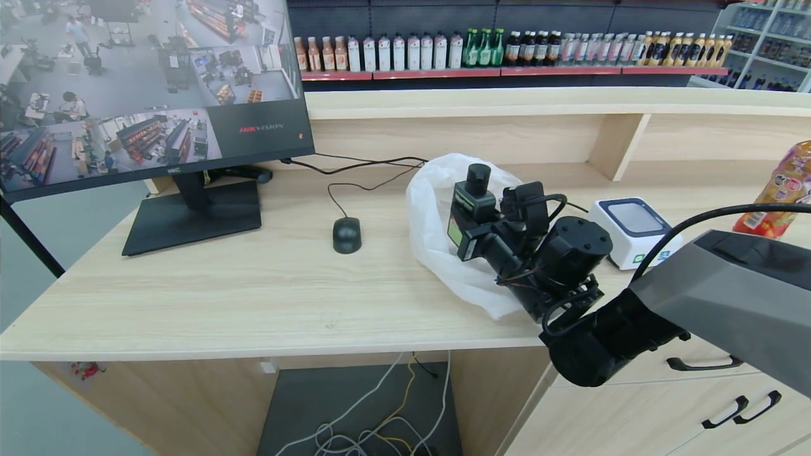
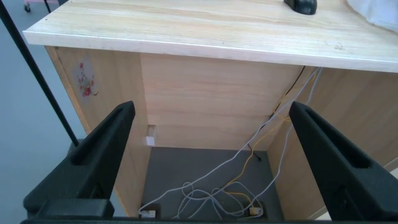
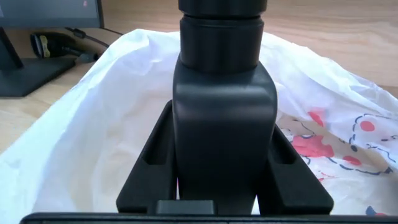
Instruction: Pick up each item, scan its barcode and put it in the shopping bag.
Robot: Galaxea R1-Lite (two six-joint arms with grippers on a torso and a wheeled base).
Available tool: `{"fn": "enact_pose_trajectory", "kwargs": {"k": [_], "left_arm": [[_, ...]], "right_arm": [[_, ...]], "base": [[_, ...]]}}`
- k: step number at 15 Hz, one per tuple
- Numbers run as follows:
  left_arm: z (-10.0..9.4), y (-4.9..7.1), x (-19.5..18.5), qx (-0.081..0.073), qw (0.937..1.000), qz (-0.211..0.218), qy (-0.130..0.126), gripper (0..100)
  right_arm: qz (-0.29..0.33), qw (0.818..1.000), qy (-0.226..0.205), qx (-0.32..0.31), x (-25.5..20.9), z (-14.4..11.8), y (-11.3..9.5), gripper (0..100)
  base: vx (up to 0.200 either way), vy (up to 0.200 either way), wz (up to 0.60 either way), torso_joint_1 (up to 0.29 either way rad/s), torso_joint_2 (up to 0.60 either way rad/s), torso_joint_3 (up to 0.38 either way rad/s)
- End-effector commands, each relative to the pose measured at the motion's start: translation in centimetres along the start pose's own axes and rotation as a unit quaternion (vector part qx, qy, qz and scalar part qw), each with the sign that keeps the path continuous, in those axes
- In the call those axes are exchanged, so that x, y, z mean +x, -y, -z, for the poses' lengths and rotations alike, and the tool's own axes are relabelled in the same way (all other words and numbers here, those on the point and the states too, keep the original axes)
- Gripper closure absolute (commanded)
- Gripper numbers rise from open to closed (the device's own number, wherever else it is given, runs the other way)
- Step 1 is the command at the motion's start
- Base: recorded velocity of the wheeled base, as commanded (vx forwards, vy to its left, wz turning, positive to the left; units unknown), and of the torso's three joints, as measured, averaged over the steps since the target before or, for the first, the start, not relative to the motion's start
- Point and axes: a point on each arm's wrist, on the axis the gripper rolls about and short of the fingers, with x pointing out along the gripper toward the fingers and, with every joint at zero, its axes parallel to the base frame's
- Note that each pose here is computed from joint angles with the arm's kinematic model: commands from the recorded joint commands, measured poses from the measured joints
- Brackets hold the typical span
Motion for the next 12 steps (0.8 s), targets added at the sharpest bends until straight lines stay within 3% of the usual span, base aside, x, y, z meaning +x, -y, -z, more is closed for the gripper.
{"fn": "enact_pose_trajectory", "kwargs": {"k": [1, 12], "left_arm": [[0.0, 0.0, 0.0, 0.0, 1.0, 0.0, 0.0, 0], [0.0, 0.0, 0.0, 0.0, 1.0, 0.0, 0.0, 0]], "right_arm": [[-0.001, 1.0, -0.01, -0.001, 0.0, 0.8, -0.1, 100], [-0.001, 0.999, -0.035, 0.01, -0.3, 2.7, -0.2, 100]], "base": [[0.0, 0.0, 0.0, 0.0, 0.0, 0.0], [0.0, 0.0, 0.0, 0.0, 0.0, 0.0]]}}
